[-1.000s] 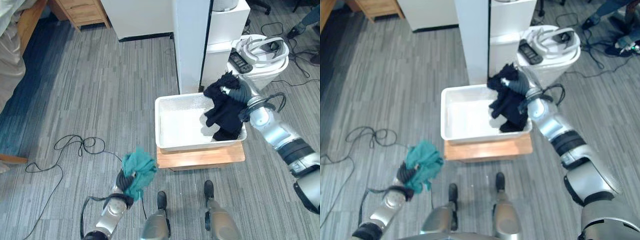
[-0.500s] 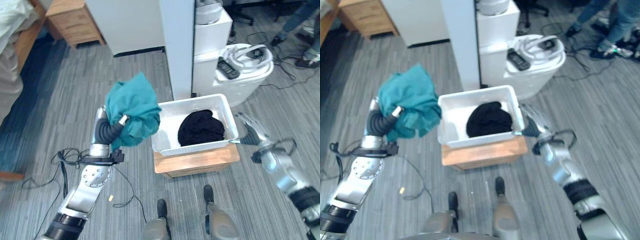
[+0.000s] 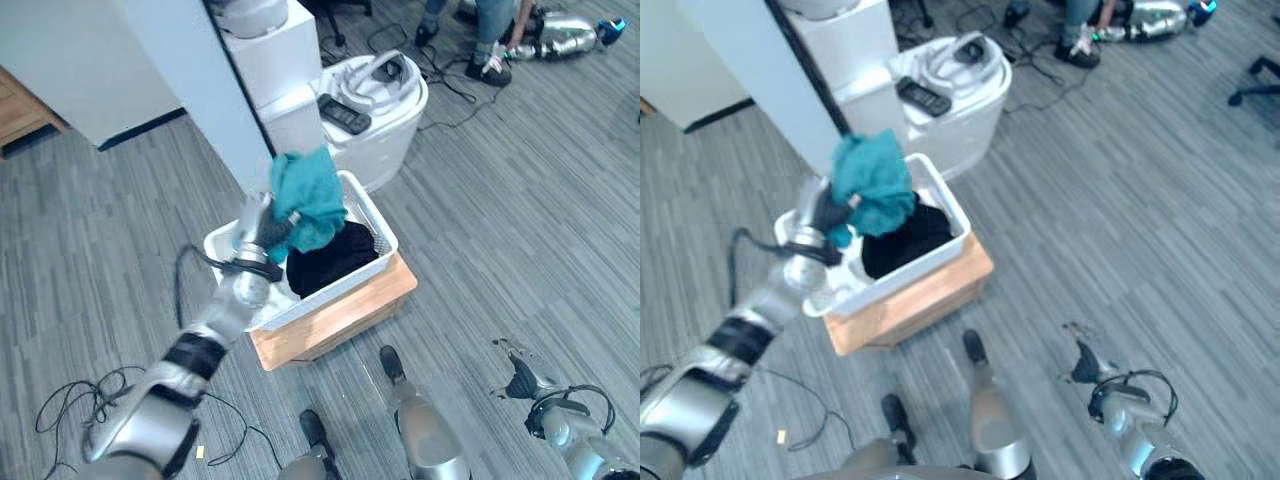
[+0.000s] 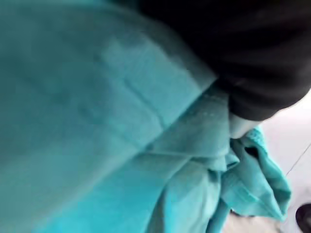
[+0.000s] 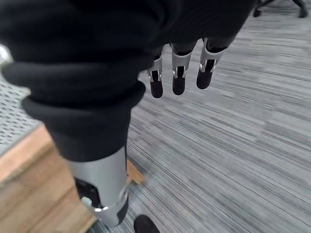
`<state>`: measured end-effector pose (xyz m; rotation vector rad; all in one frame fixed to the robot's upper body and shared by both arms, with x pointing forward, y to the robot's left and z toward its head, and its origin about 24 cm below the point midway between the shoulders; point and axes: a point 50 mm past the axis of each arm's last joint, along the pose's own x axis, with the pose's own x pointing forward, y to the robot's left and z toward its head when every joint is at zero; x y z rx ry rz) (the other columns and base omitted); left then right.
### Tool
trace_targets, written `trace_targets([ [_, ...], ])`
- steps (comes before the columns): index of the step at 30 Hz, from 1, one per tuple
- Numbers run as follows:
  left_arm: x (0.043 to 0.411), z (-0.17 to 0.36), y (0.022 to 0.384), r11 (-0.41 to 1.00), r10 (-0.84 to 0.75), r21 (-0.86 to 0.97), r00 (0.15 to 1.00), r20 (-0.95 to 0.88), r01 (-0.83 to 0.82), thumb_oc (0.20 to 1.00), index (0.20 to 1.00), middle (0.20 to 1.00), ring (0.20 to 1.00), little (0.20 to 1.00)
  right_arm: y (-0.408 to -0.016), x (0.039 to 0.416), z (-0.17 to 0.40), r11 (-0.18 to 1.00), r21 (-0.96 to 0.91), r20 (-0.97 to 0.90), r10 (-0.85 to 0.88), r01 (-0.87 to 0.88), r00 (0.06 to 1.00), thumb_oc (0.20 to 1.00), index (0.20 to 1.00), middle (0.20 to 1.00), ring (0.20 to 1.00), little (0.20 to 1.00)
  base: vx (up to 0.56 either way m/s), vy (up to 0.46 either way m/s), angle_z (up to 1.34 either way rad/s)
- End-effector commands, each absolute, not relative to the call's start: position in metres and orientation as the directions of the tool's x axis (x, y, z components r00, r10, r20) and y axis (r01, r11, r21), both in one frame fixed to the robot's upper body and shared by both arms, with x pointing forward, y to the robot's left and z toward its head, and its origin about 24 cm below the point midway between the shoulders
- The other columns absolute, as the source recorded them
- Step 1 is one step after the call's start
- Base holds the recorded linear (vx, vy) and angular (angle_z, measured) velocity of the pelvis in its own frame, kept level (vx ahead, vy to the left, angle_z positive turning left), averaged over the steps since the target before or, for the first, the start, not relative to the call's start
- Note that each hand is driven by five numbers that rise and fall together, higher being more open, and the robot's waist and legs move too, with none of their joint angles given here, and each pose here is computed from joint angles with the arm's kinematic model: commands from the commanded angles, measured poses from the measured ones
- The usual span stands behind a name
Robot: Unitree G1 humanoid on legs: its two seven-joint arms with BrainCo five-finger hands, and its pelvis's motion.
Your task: Tidy up the quilt and then pick up the clothes from the bed and put them into the laundry hamper.
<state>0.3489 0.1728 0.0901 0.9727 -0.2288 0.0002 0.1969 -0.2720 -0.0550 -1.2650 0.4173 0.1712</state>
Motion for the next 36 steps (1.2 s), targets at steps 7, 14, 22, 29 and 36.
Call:
trace_targets([
  [7, 0.343, 0.041, 0.196, 0.799, 0.046, 0.601, 0.994, -0.100, 0.023, 1.000, 1.000, 1.000, 1.000, 1.000, -0.264, 0.211, -0.066, 0.381, -0.858, -0.430, -0.163, -0.345, 0.888, 1.000, 1.000, 1.000, 1.000, 1.000, 0.02, 0.001, -0.07],
  [14, 0.307, 0.035, 0.234, 0.947, 0.187, 0.275, 0.981, -0.045, -0.168, 1.000, 1.000, 1.000, 1.000, 1.000, -0.263, 0.190, -0.081, 0.399, -0.815, -0.513, -0.160, -0.421, 0.843, 1.000, 1.000, 1.000, 1.000, 1.000, 0.04, -0.012, -0.01],
  [22, 0.248, -0.031, 0.295, 0.879, 0.430, 0.360, 0.847, -0.312, -0.314, 1.000, 1.000, 1.000, 1.000, 1.000, -0.259, 0.169, -0.108, 0.430, -0.734, -0.643, -0.193, -0.525, 0.742, 1.000, 1.000, 1.000, 1.000, 1.000, 0.02, 0.000, 0.14],
  [29, 0.152, -0.119, 0.285, 0.869, 0.480, 0.457, 0.555, -0.679, -0.191, 1.000, 1.000, 1.000, 1.000, 1.000, -0.242, 0.164, -0.129, 0.585, -0.646, -0.719, -0.249, -0.491, 0.649, 1.000, 1.000, 1.000, 1.000, 1.000, 0.01, 0.019, 0.06],
  [36, 0.082, -0.160, 0.247, 0.898, 0.415, 0.440, 0.313, -0.854, 0.010, 1.000, 1.000, 1.000, 1.000, 1.000, -0.201, 0.172, -0.140, 0.623, -0.570, -0.773, -0.187, -0.535, 0.606, 1.000, 1.000, 1.000, 1.000, 1.000, 0.02, 0.032, 0.18],
])
